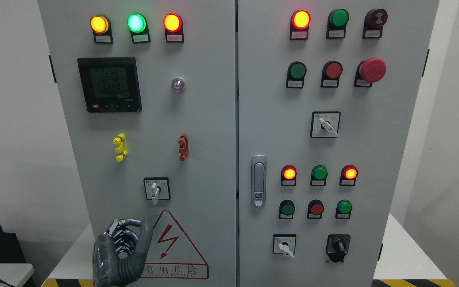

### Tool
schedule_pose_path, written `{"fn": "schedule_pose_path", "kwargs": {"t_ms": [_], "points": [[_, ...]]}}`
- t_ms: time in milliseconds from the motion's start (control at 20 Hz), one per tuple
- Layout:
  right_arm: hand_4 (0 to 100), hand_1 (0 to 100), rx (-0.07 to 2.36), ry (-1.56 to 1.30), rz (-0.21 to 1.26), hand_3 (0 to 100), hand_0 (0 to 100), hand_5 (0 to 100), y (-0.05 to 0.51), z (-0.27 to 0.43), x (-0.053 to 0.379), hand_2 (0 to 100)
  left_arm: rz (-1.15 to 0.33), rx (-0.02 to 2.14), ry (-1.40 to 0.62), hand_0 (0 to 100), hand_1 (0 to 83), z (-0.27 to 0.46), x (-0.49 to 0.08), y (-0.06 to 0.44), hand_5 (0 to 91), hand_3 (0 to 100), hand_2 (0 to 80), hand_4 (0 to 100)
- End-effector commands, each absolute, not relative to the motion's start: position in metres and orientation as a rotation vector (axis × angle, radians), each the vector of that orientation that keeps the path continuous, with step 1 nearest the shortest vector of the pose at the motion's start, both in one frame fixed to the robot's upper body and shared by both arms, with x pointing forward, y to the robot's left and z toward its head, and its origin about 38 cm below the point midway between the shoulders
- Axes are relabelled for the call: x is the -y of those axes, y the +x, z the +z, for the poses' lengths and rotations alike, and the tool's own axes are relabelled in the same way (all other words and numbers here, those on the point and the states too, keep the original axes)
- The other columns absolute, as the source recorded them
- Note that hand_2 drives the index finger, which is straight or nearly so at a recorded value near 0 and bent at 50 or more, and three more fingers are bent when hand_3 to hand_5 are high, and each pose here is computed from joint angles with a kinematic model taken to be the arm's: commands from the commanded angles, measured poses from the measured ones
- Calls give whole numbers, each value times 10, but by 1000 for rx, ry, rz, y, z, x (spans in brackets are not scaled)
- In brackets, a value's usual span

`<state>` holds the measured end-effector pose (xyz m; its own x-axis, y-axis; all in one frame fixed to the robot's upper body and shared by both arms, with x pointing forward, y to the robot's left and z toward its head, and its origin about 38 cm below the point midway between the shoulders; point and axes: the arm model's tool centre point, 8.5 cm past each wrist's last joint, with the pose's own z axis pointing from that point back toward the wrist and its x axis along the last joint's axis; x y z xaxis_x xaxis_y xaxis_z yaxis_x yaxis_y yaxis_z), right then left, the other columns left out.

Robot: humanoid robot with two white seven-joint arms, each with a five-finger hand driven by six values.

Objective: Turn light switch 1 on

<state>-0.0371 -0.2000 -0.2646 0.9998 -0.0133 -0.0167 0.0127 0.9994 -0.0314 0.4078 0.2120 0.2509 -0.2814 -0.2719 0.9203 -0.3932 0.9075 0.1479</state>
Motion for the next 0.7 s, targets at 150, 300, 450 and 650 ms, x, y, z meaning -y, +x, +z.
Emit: {"fn": "schedule_pose_path", "kwargs": {"t_ms": [150, 300, 450, 650], "points": [[0, 389, -19, -29, -21, 0, 120, 0, -38, -265, 199, 0, 133, 1840, 463, 124, 359, 253, -189, 410, 868, 879, 509, 894], [0, 389, -16, -29, -21, 0, 120, 0, -37, -265, 199, 0, 136, 1837, 463, 135, 361, 255, -188, 412, 868, 878, 508, 885], [0, 389, -16, -29, -21, 0, 120, 0, -37, -265, 199, 0, 143, 1834, 470, 142, 390, 263, -188, 416, 866, 876, 507, 883], [0, 389, -17, -29, -21, 0, 120, 0, -37, -265, 199, 0, 168, 1853, 479, 229, 421, 274, -188, 419, 866, 862, 504, 882]]}}
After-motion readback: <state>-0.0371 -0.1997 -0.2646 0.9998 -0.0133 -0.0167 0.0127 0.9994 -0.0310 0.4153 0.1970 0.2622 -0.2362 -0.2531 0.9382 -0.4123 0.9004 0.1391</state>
